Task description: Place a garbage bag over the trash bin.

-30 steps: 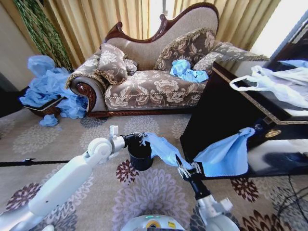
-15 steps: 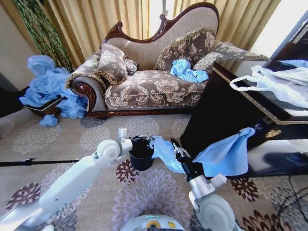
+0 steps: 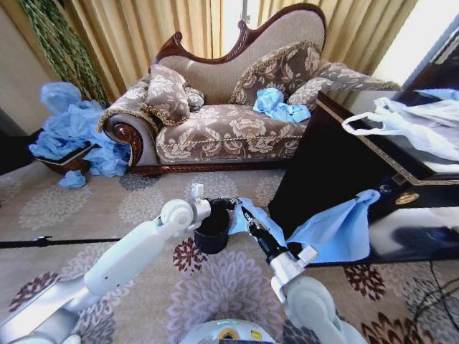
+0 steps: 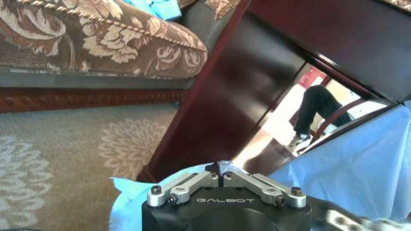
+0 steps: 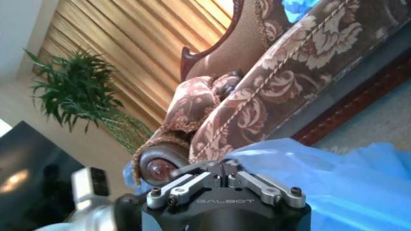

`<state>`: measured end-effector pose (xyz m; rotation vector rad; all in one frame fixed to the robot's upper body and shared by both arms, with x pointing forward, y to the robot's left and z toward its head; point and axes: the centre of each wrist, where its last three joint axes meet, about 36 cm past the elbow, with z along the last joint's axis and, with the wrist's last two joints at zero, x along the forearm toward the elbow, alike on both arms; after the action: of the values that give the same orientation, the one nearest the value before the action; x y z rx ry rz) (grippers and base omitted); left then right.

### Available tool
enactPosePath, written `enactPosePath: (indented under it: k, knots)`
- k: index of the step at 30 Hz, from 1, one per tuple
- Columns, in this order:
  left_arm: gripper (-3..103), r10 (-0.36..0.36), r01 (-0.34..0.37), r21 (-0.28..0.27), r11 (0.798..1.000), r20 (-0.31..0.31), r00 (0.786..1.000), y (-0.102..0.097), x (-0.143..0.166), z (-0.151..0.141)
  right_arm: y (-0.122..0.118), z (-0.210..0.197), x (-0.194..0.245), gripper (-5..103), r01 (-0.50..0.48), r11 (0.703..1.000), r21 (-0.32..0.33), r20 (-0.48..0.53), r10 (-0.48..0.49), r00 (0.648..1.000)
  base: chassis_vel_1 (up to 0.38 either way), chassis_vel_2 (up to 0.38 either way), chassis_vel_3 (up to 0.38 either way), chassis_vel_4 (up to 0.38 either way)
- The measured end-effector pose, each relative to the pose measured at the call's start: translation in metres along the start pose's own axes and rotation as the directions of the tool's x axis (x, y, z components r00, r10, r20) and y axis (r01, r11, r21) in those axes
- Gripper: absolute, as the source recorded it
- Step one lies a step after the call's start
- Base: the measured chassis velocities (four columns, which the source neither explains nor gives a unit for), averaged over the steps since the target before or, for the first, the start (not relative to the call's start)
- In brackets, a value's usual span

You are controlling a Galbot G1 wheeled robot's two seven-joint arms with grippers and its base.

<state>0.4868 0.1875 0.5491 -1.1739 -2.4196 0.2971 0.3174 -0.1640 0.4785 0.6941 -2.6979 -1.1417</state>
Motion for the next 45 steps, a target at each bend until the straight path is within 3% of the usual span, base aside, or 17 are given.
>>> enactPosePath:
  k: [14, 21, 29, 37, 43, 45]
  knots:
    - [0, 0.044, -0.043, -0.027, 0.999, 0.023, 0.999, -0.011, 0.032, -0.006, -0.027, 0.007, -0.01, 0, -0.056, 0.997, 0.051, 0.004, 0.056, 0.998, 0.0, 0.0, 0.0, 0.0]
    - [0, 0.028, -0.027, -0.031, 0.999, 0.034, 0.999, -0.008, 0.048, -0.006, -0.037, 0.008, -0.009, 0, -0.073, 0.995, 0.067, -0.005, 0.074, 0.997, 0.0, 0.0, 0.0, 0.0]
    - [0, 0.018, -0.016, -0.031, 0.999, 0.059, 0.998, -0.003, 0.052, -0.014, -0.03, 0.033, -0.001, 0, -0.054, 0.996, 0.075, -0.056, 0.059, 0.997, 0.0, 0.0, 0.0, 0.0]
    - [0, -0.014, 0.015, -0.013, 1.0, 0.066, 0.998, 0.01, 0.046, -0.01, -0.017, 0.014, 0.023, 0, -0.034, 0.991, 0.125, -0.034, 0.039, 0.999, 0.0, 0.0, 0.0, 0.0]
    - [0, -0.003, 0.003, -0.01, 1.0, 0.062, 0.998, 0.006, 0.047, -0.005, -0.031, -0.005, 0.026, 0, -0.065, 0.984, 0.168, 0.007, 0.065, 0.998, 0.0, 0.0, 0.0, 0.0]
    - [0, 0.007, -0.006, -0.015, 1.0, 0.067, 0.998, 0.003, 0.049, -0.007, -0.048, -0.006, 0.018, 0, -0.09, 0.978, 0.189, 0.011, 0.089, 0.996, 0.0, 0.0, 0.0, 0.0]
